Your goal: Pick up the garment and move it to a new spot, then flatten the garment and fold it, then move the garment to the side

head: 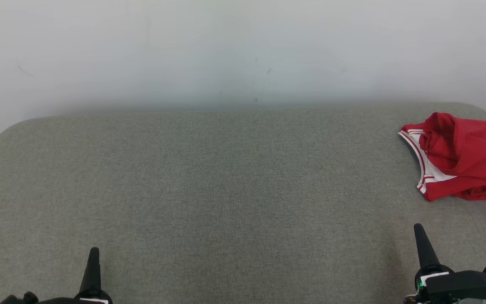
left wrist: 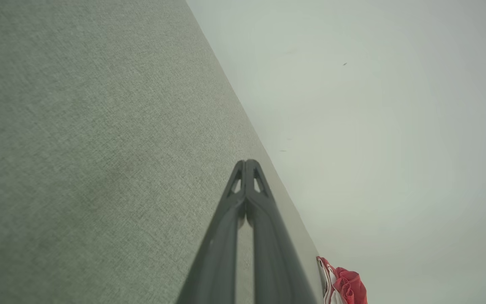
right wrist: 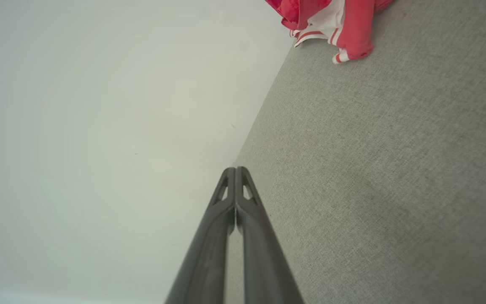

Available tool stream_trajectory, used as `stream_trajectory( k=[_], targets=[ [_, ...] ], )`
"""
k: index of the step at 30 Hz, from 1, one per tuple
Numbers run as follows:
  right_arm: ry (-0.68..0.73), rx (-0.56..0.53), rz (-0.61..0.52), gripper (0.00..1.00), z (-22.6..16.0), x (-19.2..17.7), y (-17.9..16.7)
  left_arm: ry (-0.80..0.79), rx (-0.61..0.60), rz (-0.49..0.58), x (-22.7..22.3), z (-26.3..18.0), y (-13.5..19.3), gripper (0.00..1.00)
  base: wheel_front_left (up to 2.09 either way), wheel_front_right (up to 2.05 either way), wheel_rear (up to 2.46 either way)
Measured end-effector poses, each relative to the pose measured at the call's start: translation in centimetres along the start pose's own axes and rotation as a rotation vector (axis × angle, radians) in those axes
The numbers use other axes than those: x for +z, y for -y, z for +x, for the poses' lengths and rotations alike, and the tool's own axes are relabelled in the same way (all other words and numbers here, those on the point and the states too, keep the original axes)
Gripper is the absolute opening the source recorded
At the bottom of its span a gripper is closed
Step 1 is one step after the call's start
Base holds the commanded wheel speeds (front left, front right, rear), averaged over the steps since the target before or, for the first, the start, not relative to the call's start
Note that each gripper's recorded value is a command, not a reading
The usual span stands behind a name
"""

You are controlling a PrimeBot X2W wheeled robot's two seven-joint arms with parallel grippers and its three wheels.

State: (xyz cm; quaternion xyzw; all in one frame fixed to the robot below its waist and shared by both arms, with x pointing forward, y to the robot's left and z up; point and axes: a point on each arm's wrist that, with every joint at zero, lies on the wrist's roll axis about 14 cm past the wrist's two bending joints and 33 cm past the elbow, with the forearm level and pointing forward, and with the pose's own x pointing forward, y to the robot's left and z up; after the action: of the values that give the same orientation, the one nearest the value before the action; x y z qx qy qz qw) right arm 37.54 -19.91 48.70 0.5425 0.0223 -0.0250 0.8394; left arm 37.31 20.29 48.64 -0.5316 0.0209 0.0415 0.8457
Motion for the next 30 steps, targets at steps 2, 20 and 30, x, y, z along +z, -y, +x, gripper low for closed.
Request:
stream_trajectory(
  k=[2,20,30],
  targets=[
    [0.001,0.006,0.022,0.00,0.2,0.1,-0.2,-0.002,-0.001,-0.018,0.0,0.0,0.0,0.00,0.00,0.00,0.00],
    [-0.002,0.020,0.176,0.00,0.6,0.4,-0.7,-0.015,-0.021,-0.187,0.1,0.5,0.5,0.00,0.00,0.00,0.00],
    [-0.002,0.028,0.252,0.00,0.7,0.5,-0.9,-0.020,-0.043,-0.267,0.2,0.8,1.1,0.00,0.00,0.00,0.00]
  ],
)
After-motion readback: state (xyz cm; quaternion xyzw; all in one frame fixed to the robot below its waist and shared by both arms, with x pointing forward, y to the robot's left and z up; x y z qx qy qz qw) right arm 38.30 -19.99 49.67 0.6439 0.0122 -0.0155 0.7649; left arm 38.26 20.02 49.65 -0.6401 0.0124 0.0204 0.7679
